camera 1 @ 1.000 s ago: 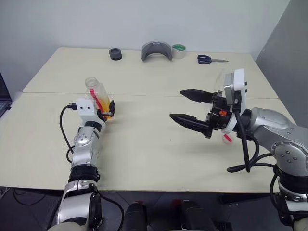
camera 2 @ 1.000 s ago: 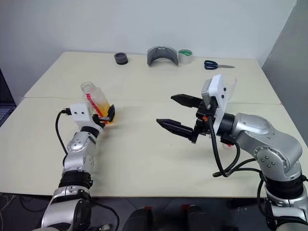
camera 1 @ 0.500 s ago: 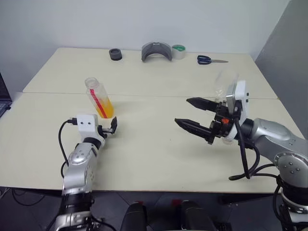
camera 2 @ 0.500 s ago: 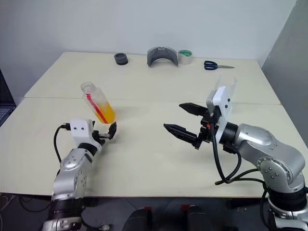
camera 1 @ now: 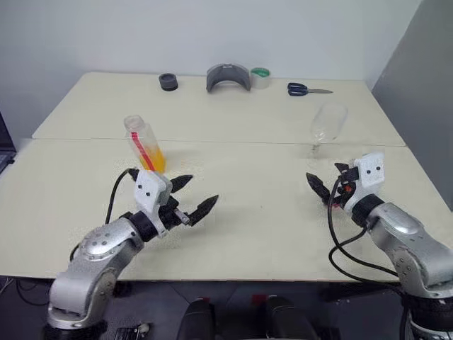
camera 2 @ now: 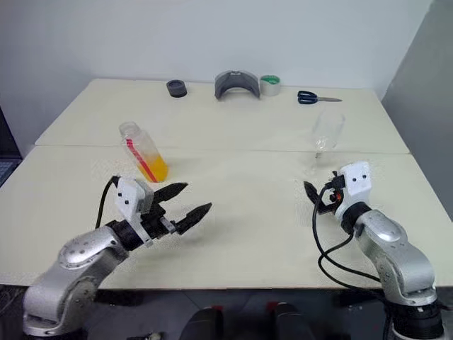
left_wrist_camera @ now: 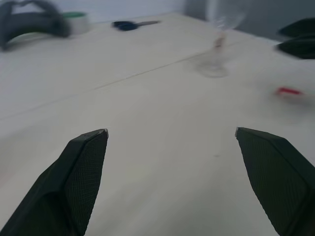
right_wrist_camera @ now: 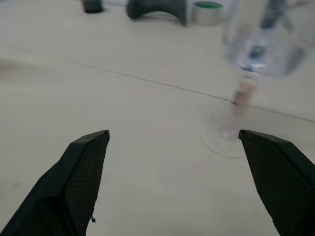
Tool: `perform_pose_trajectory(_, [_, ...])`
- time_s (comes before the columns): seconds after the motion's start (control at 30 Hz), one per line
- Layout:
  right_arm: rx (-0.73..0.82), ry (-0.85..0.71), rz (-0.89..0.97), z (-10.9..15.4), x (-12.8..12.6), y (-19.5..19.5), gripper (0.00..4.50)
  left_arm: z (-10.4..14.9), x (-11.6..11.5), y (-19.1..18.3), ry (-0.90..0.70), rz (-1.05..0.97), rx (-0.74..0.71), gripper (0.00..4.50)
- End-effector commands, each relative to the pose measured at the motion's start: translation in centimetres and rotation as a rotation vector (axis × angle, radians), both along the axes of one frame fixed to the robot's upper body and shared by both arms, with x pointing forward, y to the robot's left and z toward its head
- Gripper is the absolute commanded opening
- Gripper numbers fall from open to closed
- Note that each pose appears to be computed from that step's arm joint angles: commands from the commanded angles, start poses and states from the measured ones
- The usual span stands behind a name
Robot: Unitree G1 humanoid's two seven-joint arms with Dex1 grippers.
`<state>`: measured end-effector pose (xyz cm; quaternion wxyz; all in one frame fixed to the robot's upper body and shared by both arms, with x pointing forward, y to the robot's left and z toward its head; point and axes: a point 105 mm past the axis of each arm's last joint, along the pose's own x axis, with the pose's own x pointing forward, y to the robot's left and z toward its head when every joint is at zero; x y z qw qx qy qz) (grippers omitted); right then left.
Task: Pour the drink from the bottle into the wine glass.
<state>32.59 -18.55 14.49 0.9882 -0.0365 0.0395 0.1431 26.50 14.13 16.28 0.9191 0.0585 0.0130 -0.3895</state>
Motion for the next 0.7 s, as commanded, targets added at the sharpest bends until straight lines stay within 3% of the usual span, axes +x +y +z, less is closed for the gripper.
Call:
perform_pose_trajectory(0.03, [0.044, -0.073, -0.073, 1.2, 1.5, -1.2, 4.5, 1.5, -0.7, -0.6, -0.039, -0.096, 0.011, 4.47])
perform_pose_trajectory(0.2, [0.06, -0.089, -0.135, 0.6, 4.6, -2.1, 4.5, 2.5, 1.0, -1.2, -0.086, -0.121, 0.008, 4.47])
perform_pose_trajectory(0.4, [0.096, -0.099, -0.184, 0.5, 7.4, -2.8, 4.5, 3.1, 1.4, -1.8, -0.101, -0.165, 0.0, 4.47])
perform_pose_trajectory(0.7, [0.168, -0.116, -0.2, 0.6, 9.7, -1.8, 4.5, 3.2, 2.2, -2.2, -0.127, -0.158, -0.012, 4.47])
